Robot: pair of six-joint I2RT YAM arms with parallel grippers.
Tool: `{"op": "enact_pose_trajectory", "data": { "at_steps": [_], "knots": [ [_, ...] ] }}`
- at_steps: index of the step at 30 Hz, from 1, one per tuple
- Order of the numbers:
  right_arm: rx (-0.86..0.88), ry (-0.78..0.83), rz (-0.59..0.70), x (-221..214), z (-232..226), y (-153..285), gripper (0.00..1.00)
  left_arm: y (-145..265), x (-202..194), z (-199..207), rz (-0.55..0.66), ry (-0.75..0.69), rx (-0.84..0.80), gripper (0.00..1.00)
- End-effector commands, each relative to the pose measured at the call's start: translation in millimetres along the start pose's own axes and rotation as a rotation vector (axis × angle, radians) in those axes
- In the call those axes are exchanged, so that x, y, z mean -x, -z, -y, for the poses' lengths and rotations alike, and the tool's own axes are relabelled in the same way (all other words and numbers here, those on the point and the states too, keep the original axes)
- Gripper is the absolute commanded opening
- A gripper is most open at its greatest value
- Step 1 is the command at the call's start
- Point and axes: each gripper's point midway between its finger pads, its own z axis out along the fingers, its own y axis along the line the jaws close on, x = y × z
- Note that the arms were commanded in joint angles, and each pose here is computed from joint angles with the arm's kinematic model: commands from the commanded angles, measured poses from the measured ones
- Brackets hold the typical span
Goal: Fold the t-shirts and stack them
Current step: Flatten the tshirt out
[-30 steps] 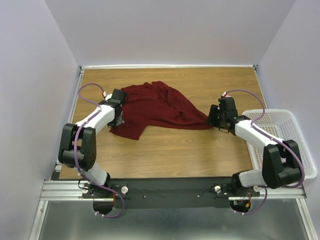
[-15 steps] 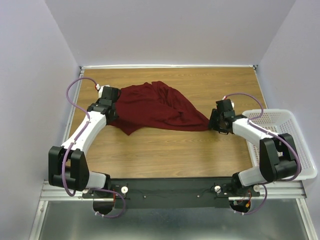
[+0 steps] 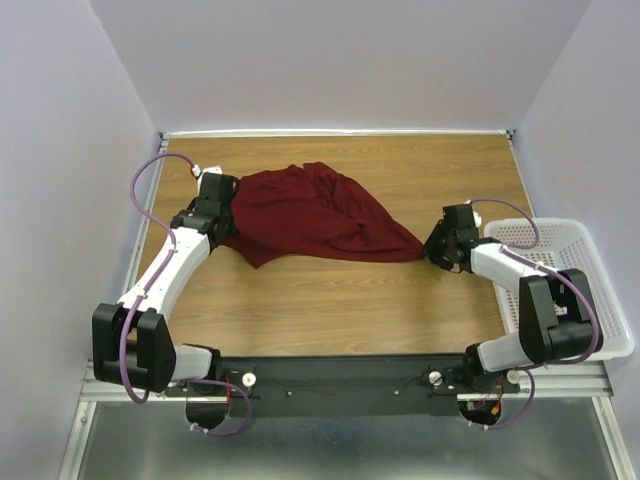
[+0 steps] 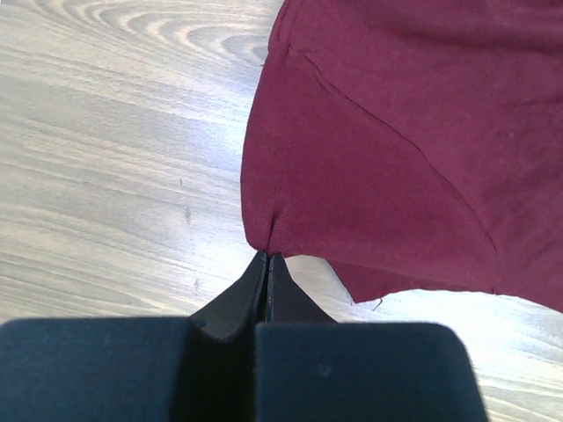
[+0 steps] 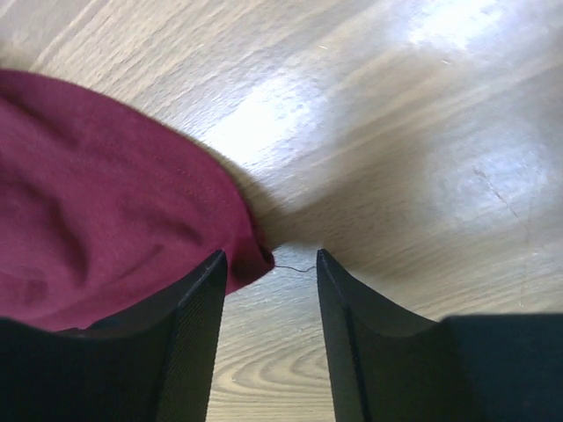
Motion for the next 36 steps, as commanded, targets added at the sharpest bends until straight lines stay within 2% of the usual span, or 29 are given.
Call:
{"op": "enact_pose_trajectory", "data": {
  "at_steps": [1, 10, 16, 19, 20, 21, 23, 26, 28, 29, 30, 32, 33, 35, 36],
  "knots": [
    [0.052, -0.099, 0.02, 3, -4, 1, 0.51, 4, 4, 2, 0.025, -0.003, -0.031, 0.0],
    [0.087, -0.15, -0.065, -18, 0, -11, 0.48, 4, 3, 5, 0.02, 0.001, -0.045, 0.0],
    [0.111, -0.148, -0.062, -15, -6, -10, 0.37, 3, 3, 1, 0.025, 0.021, -0.033, 0.0],
    [0.112, -0.144, -0.046, -12, -7, -8, 0.29, 1, 5, -1, 0.029, 0.04, -0.036, 0.0],
    [0.109, -0.142, -0.033, -8, -6, -7, 0.13, 0, 6, -4, 0.031, 0.052, -0.034, 0.0],
    [0.11, -0.142, -0.032, -8, -6, -7, 0.13, 0, 8, -3, 0.037, 0.054, -0.036, 0.0],
    [0.12, -0.135, -0.008, 1, -11, -5, 0.01, -3, 11, -7, 0.036, 0.072, -0.038, 0.0],
    [0.16, -0.117, 0.052, 29, -29, 4, 0.01, -5, 29, -7, 0.058, 0.109, -0.068, 0.0],
    [0.196, -0.108, 0.098, 53, -45, 15, 0.01, -2, 55, -3, 0.1, 0.14, -0.105, 0.0],
    [0.235, -0.089, 0.152, 81, -65, 28, 0.01, -1, 67, -8, 0.116, 0.158, -0.102, 0.0],
    [0.251, -0.076, 0.182, 96, -74, 36, 0.01, 12, 100, -7, 0.179, 0.178, -0.12, 0.0],
    [0.269, -0.04, 0.257, 131, -92, 53, 0.01, 19, 132, -7, 0.22, 0.196, -0.128, 0.0],
    [0.309, -0.028, 0.319, 163, -112, 76, 0.01, 40, 174, -17, 0.305, 0.233, -0.131, 0.0],
    [0.32, 0.007, 0.408, 200, -130, 100, 0.01, 54, 212, -23, 0.365, 0.274, -0.134, 0.0],
    [0.358, 0.012, 0.493, 234, -148, 134, 0.01, 81, 249, -29, 0.451, 0.3, -0.144, 0.0]
  ]
}}
